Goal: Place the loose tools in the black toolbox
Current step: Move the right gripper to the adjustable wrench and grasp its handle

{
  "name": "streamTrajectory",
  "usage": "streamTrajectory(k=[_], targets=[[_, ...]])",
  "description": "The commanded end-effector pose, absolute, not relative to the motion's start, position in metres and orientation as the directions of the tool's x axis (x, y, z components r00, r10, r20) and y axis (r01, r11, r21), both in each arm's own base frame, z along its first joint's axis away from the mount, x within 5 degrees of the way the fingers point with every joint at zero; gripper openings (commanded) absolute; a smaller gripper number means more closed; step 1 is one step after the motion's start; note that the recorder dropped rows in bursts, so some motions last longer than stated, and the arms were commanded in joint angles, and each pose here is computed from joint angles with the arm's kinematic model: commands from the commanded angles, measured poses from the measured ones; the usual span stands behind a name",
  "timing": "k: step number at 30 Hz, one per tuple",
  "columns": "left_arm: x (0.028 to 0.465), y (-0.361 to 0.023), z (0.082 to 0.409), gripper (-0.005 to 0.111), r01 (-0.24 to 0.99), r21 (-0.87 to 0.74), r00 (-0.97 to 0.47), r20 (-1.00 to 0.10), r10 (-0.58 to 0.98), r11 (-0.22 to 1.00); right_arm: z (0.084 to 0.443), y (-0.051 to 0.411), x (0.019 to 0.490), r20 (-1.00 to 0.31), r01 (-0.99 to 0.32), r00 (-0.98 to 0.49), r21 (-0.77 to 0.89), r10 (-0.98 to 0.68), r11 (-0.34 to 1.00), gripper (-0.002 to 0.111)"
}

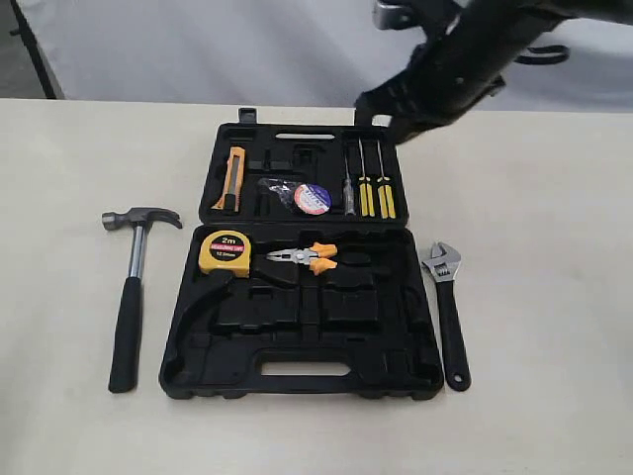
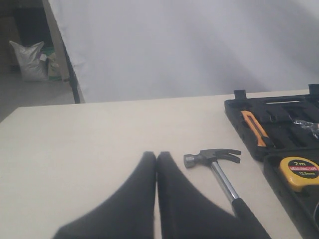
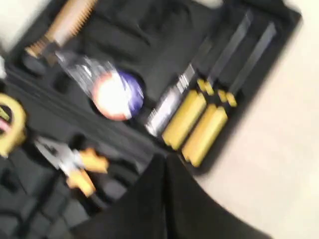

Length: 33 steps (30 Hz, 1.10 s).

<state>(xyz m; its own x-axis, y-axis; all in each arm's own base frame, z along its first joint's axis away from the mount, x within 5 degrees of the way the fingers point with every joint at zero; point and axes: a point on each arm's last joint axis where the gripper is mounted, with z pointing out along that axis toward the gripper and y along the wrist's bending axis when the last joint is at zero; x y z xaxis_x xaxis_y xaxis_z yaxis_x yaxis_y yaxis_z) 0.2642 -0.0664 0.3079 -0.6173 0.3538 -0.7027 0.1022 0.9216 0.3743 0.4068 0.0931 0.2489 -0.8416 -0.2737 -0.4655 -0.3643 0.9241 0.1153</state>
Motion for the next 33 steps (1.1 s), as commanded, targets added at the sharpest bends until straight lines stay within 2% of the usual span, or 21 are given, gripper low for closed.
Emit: streamTrajectory(k=[1,7,13,16,18,20,23,25,33], targets=[[0.263,-0.066,0.307,0.001,0.100,0.350,-0.614,-0.715,0.334,0.932,0.225,0.059,0.389,-0.367,-0.271,-0.907,0.131,-0.207,0.954,0.000],[0.263,-0.066,0.307,0.001,0.100,0.350,-0.614,-0.715,0.334,0.932,0.196,0.042,0.368,-0.323,-0.175,-0.938,0.133,-0.124,0.976,0.000],[0.263,-0.066,0.307,0.001,0.100,0.350,-0.614,-0.715,0.334,0.932,0.186,0.035,0.355,-0.185,-0.097,-0.979,0.082,-0.081,0.992,0.000],[0.263,-0.066,0.307,0.001,0.100,0.350,-0.614,-0.715,0.334,0.932,0.179,0.038,0.349,-0.158,-0.108,-0.983,0.062,-0.097,0.992,0.001],[0.263,-0.066,0.307,0.001,0.100,0.350,-0.614,-0.715,0.334,0.932,0.176,0.045,0.347,-0.158,-0.129,-0.980,0.060,-0.118,0.990,0.010],[0.263,-0.066,0.307,0.001,0.100,0.350,-0.614,-0.715,0.334,0.932,0.174,0.053,0.345,-0.171,-0.153,-0.975,0.059,-0.141,0.986,0.030],[0.263,-0.066,0.307,0.001,0.100,0.350,-0.614,-0.715,0.334,0.932,0.172,0.062,0.346,-0.176,-0.179,-0.970,0.057,-0.166,0.982,0.053],[0.263,-0.066,0.307,0.001,0.100,0.350,-0.614,-0.715,0.334,0.932,0.168,0.063,0.347,-0.172,-0.160,-0.974,0.060,-0.148,0.985,0.058],[0.263,-0.066,0.307,0.001,0.100,0.350,-0.614,-0.715,0.334,0.932,0.143,0.064,0.352,-0.127,-0.139,-0.983,0.059,-0.131,0.989,0.057]])
